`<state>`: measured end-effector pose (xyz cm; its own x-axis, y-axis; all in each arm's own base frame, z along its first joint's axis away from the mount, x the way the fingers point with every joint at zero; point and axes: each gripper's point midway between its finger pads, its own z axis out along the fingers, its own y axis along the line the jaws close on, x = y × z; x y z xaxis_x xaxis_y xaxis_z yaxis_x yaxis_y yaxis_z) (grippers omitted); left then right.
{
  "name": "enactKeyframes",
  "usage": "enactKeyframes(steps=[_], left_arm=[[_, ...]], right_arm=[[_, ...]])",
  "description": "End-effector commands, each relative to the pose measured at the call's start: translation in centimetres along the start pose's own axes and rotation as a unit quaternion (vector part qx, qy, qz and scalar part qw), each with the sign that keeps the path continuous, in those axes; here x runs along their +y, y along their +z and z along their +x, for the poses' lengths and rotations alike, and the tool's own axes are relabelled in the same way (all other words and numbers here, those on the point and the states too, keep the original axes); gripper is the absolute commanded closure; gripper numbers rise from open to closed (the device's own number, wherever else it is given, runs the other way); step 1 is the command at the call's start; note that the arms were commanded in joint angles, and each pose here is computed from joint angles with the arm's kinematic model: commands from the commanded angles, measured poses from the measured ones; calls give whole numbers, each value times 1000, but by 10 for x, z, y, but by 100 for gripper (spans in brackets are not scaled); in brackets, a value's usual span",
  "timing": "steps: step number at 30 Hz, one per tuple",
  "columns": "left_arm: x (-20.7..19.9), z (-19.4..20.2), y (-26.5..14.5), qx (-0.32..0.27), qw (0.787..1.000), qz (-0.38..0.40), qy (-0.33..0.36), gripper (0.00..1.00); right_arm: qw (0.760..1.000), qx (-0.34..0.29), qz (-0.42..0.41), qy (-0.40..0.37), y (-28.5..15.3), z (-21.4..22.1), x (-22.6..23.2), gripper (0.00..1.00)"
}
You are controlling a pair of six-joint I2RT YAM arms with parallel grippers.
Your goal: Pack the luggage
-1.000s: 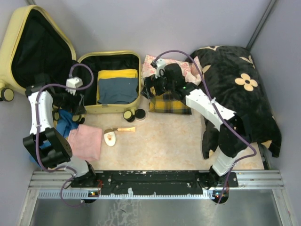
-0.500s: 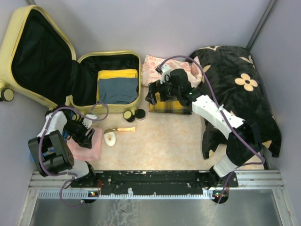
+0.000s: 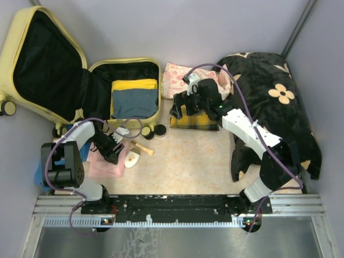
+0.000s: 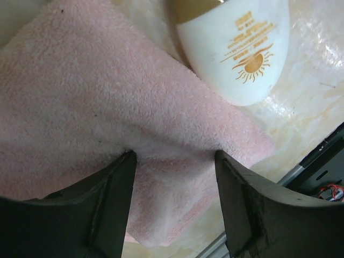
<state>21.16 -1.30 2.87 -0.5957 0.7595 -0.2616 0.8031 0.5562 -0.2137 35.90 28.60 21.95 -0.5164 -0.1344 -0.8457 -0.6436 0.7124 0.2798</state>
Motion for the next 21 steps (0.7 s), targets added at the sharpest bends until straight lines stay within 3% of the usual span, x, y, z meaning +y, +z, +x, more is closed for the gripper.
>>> enactKeyframes(steps=[1,8,14,21], left_arm=[[11,-29,-21,-70,997,-27,2,29],[29,-13,-91,-187,968,-99,-138,10],[43,25,-85,-210,927,-113,-289,6],[59,52,-58,-184,905,-139,-357,4]], right_arm=[[999,-47,2,-8,-19,-28,3,1],[999,-49,5,3,-23,-24,0,1],[999,-52,6,14,-24,-24,-1,1],[998,-57,13,27,-28,-25,-9,1]])
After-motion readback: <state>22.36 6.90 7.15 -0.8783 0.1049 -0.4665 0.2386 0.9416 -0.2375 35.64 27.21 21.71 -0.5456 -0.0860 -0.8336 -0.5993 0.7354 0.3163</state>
